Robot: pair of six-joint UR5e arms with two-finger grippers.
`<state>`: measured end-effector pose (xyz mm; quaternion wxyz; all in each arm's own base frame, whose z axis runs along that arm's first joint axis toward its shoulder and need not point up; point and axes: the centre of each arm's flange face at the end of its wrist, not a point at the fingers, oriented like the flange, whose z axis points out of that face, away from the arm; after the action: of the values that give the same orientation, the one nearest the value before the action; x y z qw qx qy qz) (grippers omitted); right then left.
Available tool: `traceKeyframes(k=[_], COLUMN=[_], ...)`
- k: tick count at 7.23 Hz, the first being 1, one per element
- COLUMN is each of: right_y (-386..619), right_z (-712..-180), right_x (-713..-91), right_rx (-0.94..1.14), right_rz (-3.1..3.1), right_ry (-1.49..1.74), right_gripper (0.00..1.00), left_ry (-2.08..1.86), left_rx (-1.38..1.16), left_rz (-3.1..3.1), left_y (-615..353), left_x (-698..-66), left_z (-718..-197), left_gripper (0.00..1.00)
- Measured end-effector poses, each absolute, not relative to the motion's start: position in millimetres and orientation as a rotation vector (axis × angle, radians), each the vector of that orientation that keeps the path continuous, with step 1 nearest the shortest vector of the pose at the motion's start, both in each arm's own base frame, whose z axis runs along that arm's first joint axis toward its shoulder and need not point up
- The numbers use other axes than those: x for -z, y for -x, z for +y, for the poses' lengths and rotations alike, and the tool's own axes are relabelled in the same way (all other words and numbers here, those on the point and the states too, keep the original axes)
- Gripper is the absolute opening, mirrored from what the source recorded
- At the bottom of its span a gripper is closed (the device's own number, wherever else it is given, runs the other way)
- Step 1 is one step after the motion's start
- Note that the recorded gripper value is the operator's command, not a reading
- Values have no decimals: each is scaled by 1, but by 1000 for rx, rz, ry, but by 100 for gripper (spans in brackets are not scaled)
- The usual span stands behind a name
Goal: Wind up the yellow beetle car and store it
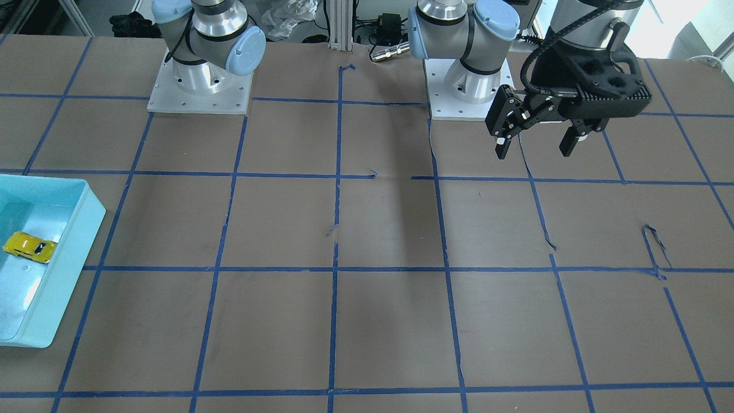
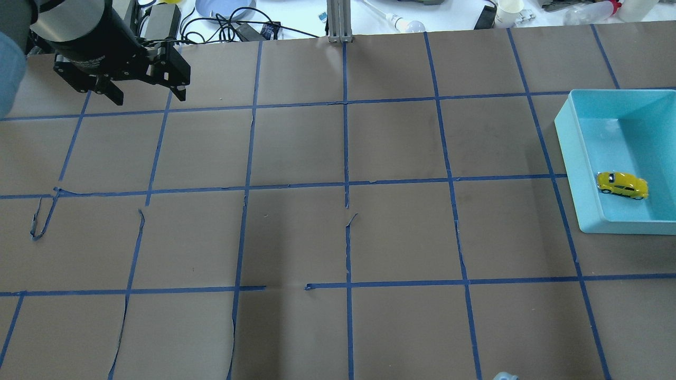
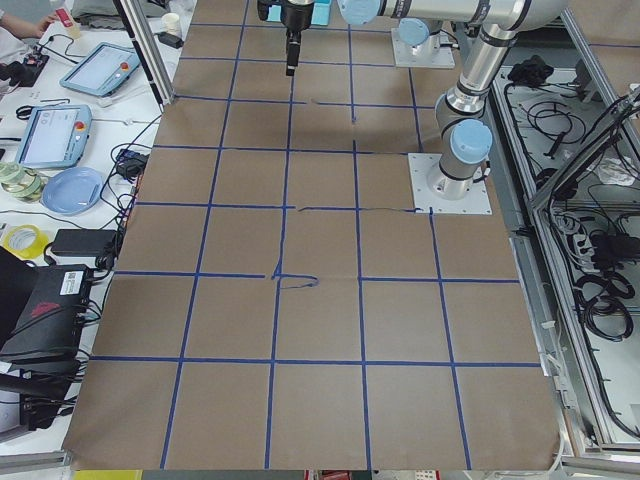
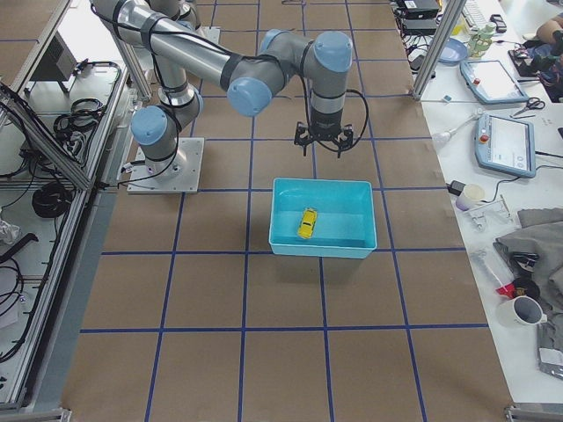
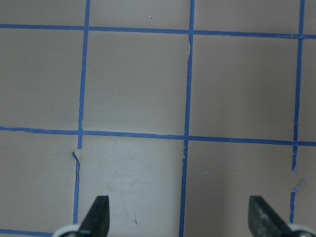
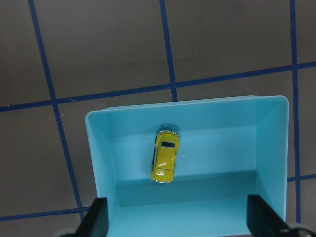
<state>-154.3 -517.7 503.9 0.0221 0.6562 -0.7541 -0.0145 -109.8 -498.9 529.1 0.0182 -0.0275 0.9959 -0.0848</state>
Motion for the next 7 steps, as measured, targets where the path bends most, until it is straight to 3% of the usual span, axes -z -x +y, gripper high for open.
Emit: traceKeyframes(k=[4, 7], right_y=[82, -30], right_z=[-513, -522], right_x=[-525, -526], right_rx=[54, 22], right_rz=[-2376, -2591], right_ry=[-2039, -1741], right_gripper=[100, 100], left_ry=[86, 86], left_rx=[264, 264], left_rz=[3093, 3093], left_y=[109, 110], left_x=[-529, -529], left_z=[-499, -499], left_gripper=[100, 100])
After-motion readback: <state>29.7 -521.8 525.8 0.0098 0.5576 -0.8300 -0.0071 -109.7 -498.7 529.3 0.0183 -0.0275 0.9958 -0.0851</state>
